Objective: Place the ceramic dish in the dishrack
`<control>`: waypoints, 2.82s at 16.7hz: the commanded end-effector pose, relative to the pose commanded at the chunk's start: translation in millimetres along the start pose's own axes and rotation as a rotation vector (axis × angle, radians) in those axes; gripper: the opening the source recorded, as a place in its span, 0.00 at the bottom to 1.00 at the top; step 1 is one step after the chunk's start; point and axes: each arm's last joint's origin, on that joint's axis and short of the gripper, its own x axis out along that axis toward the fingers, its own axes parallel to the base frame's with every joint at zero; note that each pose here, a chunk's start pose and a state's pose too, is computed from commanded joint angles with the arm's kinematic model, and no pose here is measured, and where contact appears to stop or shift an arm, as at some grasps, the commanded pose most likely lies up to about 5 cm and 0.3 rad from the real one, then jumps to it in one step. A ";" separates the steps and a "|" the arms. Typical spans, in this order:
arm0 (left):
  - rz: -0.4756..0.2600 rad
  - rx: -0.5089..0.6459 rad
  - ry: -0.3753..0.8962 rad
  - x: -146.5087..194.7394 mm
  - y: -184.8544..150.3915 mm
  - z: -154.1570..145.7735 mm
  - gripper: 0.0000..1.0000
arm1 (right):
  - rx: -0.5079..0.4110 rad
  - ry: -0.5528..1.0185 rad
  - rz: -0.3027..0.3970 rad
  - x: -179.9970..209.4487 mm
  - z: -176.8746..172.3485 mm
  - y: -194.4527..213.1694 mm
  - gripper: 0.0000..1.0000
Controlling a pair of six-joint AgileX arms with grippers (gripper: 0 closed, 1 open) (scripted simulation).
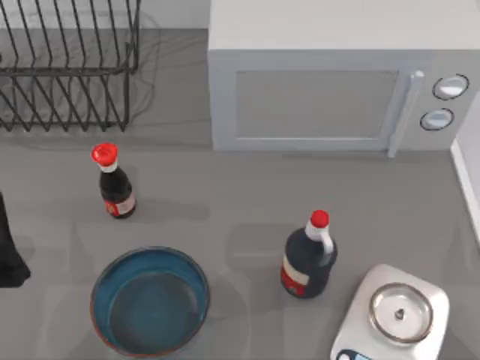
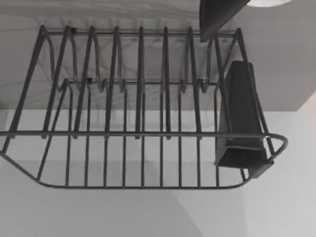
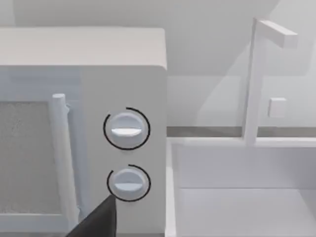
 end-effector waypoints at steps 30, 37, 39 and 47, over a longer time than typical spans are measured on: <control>-0.016 0.015 1.571 114.5 -233.6 68.0 1.00 | 0.000 0.000 0.000 0.0 0.0 0.0 1.00; -0.016 0.015 1.570 114.9 -232.5 51.8 1.00 | 0.000 0.000 0.000 0.0 0.0 0.0 1.00; -0.016 0.015 1.571 114.3 -232.2 34.3 1.00 | 0.000 0.000 0.000 0.0 0.0 0.0 1.00; -0.015 0.017 1.572 114.1 -233.2 -30.7 1.00 | 0.000 0.000 0.000 0.0 0.0 0.0 1.00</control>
